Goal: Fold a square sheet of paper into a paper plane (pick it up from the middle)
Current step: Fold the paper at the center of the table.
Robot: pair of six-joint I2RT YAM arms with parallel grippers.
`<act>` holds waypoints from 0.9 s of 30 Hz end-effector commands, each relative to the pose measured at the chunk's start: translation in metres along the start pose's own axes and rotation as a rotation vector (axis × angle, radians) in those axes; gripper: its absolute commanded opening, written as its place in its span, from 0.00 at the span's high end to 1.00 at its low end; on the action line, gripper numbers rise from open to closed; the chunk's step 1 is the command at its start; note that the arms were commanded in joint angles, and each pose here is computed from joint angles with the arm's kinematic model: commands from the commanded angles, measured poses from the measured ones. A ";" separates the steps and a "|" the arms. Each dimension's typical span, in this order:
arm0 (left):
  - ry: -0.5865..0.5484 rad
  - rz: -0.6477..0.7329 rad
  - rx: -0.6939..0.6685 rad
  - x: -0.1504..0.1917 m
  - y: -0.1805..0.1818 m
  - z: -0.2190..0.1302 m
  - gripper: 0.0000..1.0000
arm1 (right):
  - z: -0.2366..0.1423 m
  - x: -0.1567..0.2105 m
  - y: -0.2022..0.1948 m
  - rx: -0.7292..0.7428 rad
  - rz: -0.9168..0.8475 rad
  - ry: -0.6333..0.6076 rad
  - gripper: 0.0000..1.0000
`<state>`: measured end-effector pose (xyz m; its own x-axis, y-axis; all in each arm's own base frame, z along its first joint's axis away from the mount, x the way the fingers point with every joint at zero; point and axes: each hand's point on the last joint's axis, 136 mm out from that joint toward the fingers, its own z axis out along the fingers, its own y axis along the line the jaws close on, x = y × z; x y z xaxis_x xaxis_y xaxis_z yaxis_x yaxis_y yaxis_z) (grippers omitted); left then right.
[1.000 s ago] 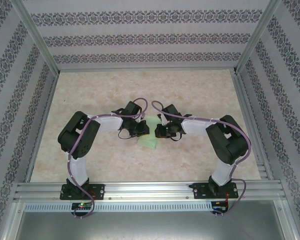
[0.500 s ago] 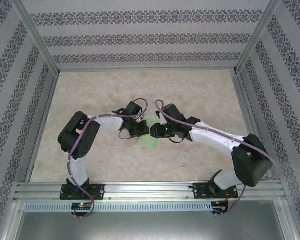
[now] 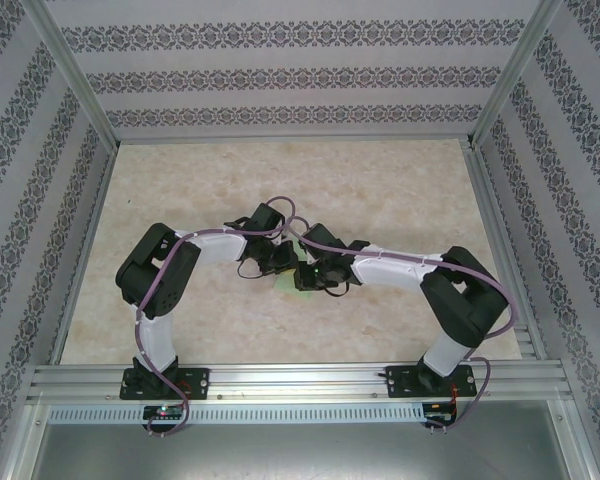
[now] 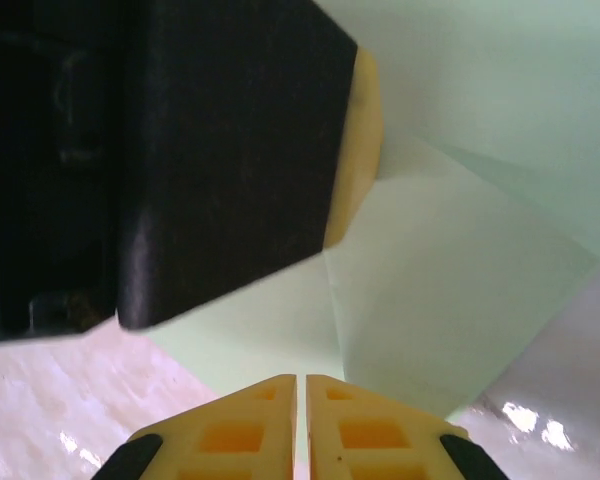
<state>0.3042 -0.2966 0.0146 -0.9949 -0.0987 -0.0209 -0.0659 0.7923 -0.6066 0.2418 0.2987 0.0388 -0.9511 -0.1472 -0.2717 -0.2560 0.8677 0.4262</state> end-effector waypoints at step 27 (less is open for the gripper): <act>0.092 -0.128 -0.251 0.040 0.073 0.022 0.90 | 0.021 0.007 -0.009 0.051 -0.038 0.074 0.90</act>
<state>0.3041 -0.2965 0.0142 -0.9926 -0.1212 -0.0043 -0.0938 0.7892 -0.6069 0.2452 0.3007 0.0214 -0.9512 -0.1833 -0.2483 -0.2691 0.8864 0.3766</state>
